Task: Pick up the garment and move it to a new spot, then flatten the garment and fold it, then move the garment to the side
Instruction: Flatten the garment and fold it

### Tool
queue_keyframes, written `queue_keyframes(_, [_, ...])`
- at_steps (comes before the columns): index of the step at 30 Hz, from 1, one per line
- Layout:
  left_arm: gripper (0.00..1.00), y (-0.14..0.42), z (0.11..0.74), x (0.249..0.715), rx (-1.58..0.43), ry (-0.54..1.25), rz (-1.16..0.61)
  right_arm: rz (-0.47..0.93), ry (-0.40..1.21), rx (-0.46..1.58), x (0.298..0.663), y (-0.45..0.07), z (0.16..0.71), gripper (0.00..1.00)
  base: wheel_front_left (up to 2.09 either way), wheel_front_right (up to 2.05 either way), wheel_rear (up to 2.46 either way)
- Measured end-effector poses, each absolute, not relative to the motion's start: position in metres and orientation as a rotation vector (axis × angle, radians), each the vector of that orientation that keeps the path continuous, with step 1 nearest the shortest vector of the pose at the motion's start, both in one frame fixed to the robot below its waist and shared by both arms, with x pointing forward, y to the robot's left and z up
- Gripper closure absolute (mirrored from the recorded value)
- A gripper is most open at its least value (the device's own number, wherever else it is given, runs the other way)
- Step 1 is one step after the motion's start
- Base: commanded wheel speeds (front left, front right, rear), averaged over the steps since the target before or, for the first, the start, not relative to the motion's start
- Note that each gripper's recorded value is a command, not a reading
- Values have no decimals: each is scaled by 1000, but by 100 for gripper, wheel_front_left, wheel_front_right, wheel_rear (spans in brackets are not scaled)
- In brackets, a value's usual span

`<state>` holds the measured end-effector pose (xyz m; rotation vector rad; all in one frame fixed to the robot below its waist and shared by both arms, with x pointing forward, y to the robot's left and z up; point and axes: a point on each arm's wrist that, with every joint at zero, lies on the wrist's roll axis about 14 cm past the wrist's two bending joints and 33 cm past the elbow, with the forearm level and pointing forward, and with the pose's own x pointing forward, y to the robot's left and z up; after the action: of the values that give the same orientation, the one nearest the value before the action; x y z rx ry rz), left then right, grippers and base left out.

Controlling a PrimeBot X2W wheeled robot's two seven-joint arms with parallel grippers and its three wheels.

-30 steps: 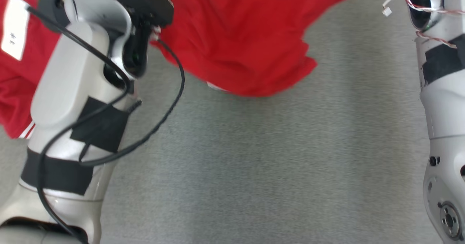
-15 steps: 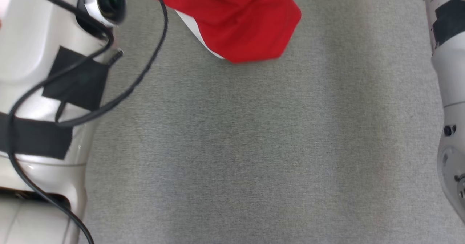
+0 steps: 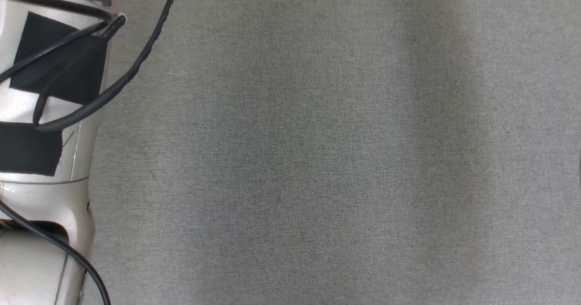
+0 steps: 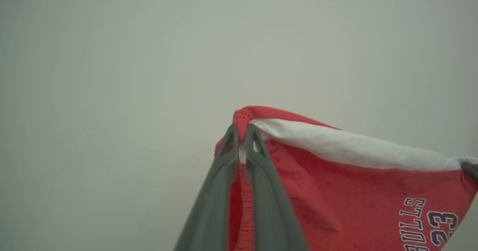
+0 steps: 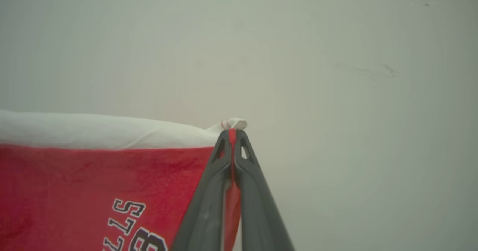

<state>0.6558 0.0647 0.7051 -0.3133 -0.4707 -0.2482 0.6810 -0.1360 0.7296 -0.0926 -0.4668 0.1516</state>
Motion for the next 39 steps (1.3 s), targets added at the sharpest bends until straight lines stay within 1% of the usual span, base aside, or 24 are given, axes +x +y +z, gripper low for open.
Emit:
queue_keyframes(4, [100, 67, 704, 659, -346, -490, -242, 147, -590, -142, 673, -135, 761, 100, 0, 0, 0])
queue_keyframes(6, [100, 64, 698, 661, -341, -483, -251, 148, -620, -164, 671, -133, 764, 100, 0, 0, 0])
queue_keyframes(9, [100, 61, 678, 666, -336, -452, -259, 158, -560, -188, 679, -131, 730, 100, 0, 0, 0])
queue_keyframes(14, [100, 57, 628, 673, -325, -341, -270, 188, -449, -198, 689, -124, 676, 100, 0, 0, 0])
queue_keyframes(20, [100, 60, 608, 670, -317, -278, -273, 239, -410, -211, 684, -108, 654, 100, 0, 0, 0])
queue_keyframes(26, [100, 58, 569, 651, -303, -115, -293, 305, -358, -200, 665, -95, 634, 100, 0, 0, 0])
queue_keyframes(28, [100, 56, 560, 639, -284, -78, -307, 331, -300, -193, 657, -89, 622, 100, 0, 0, 0])
queue_keyframes(29, [100, 53, 552, 626, -262, -46, -324, 355, -248, -177, 647, -84, 612, 100, 0, 0, 0])
queue_keyframes(35, [100, 55, 531, 584, -221, 42, -340, 394, -110, -148, 608, -90, 586, 100, 0, 0, 0])
queue_keyframes(39, [100, 60, 529, 557, -200, 61, -359, 420, -33, -111, 574, -95, 573, 100, 0, 0, 0])
